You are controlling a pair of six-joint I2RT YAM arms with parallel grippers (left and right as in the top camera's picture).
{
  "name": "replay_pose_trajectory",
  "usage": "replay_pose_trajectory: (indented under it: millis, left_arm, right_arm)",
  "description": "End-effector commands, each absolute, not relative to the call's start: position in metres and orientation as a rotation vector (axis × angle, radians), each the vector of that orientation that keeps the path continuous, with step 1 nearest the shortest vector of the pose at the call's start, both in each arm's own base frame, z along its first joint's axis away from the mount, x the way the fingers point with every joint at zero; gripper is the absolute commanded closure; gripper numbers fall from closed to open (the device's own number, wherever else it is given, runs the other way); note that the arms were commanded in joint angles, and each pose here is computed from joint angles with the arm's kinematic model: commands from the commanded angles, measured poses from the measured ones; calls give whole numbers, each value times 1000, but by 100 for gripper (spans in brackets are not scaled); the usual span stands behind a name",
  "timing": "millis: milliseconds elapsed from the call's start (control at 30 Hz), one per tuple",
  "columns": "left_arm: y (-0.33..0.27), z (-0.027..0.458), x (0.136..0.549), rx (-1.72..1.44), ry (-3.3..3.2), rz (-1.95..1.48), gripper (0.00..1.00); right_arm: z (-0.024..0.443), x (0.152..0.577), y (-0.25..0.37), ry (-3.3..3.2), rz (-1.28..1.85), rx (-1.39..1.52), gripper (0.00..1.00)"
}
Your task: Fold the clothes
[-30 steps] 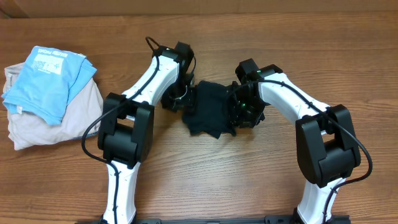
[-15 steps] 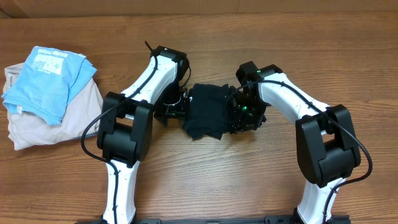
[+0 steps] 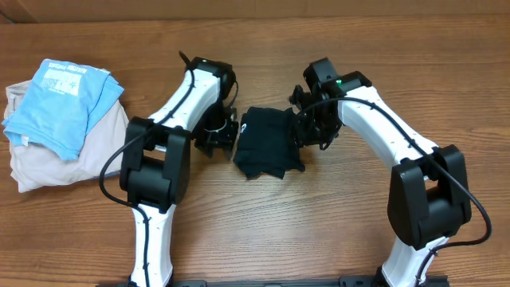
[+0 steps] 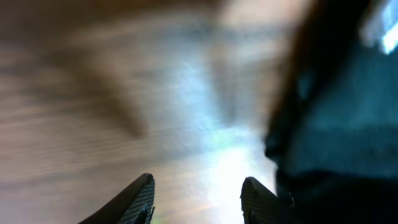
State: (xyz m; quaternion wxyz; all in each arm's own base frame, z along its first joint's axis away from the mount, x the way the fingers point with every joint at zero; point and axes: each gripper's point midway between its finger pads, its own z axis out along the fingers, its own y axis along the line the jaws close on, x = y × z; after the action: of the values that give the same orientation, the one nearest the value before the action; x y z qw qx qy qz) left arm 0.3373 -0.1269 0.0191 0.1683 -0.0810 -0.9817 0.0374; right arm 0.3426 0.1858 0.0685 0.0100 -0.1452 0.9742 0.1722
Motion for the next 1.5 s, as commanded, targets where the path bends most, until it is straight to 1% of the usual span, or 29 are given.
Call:
replay_pose_trajectory:
  millis: [0, 167, 300, 533, 733, 800, 900, 967, 1067, 1133, 1200, 1233, 1300, 1367, 1467]
  left_arm:
    - [-121, 34, 348, -157, -2853, 163, 51]
    - [-116, 41, 363, -130, -2925, 171, 50]
    - [-113, 41, 364, -104, -2928, 173, 48]
    - [-114, 40, 366, -106, -2935, 175, 47]
    - [-114, 40, 368, -107, -2942, 178, 46]
    - [-114, 40, 368, -107, -2943, 178, 45]
    - [-114, 40, 368, -107, -2943, 178, 45]
    - [-114, 40, 368, -107, -2945, 180, 44]
    - [-114, 40, 369, -108, -2947, 180, 44]
    - [-114, 40, 369, -108, -2948, 181, 44]
    - [-115, 40, 369, -107, -2947, 182, 44]
    - [-115, 40, 369, -107, -2946, 186, 44]
    - [-117, 40, 369, -108, -2946, 202, 44]
    - [-122, 40, 371, -126, -2951, 243, 44]
    - [-135, 42, 377, -190, -2965, 360, 41]
  right_arm:
    - [84, 350, 198, 2978, 599, -441, 53]
    - [84, 350, 222, 2919, 611, -531, 53]
    - [79, 348, 240, 2897, 617, -573, 53]
    - [54, 337, 264, 2942, 618, -602, 54]
    - [44, 315, 274, 3013, 629, -635, 56]
    - [46, 302, 279, 3043, 662, -661, 58]
    - [51, 281, 278, 3118, 711, -670, 58]
    - [52, 271, 273, 3165, 710, -663, 57]
    - [52, 262, 267, 3216, 691, -656, 53]
    - [52, 262, 267, 3218, 690, -661, 49]
    - [52, 262, 267, 3216, 690, -667, 49]
    - [52, 262, 266, 3215, 683, -670, 50]
    - [50, 266, 261, 3212, 639, -669, 57]
    - [51, 271, 254, 3202, 581, -657, 57]
    - [68, 285, 242, 3150, 511, -604, 57]
